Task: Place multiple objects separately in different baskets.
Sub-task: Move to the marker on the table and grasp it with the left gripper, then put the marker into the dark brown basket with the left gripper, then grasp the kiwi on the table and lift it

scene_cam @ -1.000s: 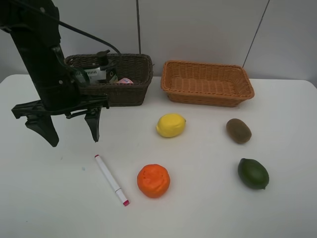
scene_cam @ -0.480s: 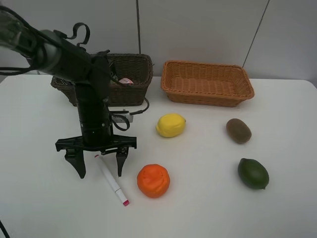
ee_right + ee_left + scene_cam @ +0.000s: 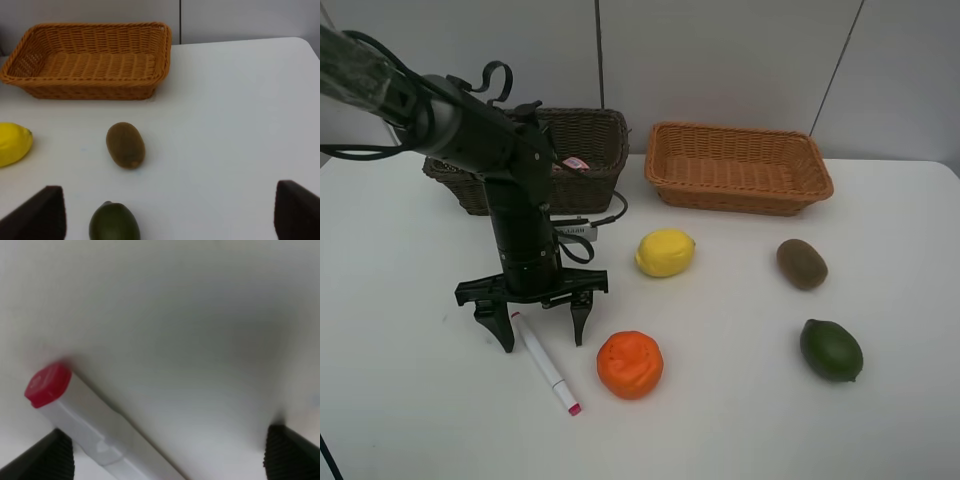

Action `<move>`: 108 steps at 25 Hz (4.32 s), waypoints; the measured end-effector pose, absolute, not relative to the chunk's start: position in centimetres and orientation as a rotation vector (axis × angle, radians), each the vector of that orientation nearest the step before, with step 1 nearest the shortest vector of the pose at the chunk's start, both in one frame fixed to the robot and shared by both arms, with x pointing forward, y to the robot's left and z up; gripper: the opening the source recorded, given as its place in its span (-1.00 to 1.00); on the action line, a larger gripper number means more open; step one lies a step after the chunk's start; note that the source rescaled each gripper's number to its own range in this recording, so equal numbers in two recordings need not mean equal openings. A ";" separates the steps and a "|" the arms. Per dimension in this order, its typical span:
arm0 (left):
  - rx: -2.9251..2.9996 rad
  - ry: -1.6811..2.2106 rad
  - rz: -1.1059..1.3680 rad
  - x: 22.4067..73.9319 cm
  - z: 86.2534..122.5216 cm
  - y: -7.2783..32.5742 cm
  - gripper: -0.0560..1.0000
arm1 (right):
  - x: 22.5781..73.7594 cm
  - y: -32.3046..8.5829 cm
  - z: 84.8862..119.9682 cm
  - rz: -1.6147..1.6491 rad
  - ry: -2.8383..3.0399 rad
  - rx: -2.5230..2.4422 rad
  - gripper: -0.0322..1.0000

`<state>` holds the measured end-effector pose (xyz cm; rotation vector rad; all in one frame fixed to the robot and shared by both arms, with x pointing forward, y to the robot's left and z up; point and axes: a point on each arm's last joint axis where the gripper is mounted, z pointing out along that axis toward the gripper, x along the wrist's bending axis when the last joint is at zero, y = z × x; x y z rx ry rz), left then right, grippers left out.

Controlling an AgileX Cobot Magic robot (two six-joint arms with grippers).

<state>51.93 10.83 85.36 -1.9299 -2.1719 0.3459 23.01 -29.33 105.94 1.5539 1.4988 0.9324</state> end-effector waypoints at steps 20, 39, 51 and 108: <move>-2.219 -2.061 0.336 52.4 88.1 10.6 -0.88 | 23.0 -29.3 105.9 0.932 1.499 1.554 0.93; -2.942 -2.404 -1.018 67.7 104.0 13.8 -0.88 | 23.0 -29.3 105.9 0.932 1.499 1.554 0.93; -3.032 -2.030 -1.157 68.1 102.8 13.7 0.85 | 23.0 -29.3 105.9 0.932 1.499 1.554 0.93; -2.826 -2.421 -1.225 22.4 104.8 30.2 0.94 | 23.0 -29.3 105.9 0.932 1.499 1.554 0.93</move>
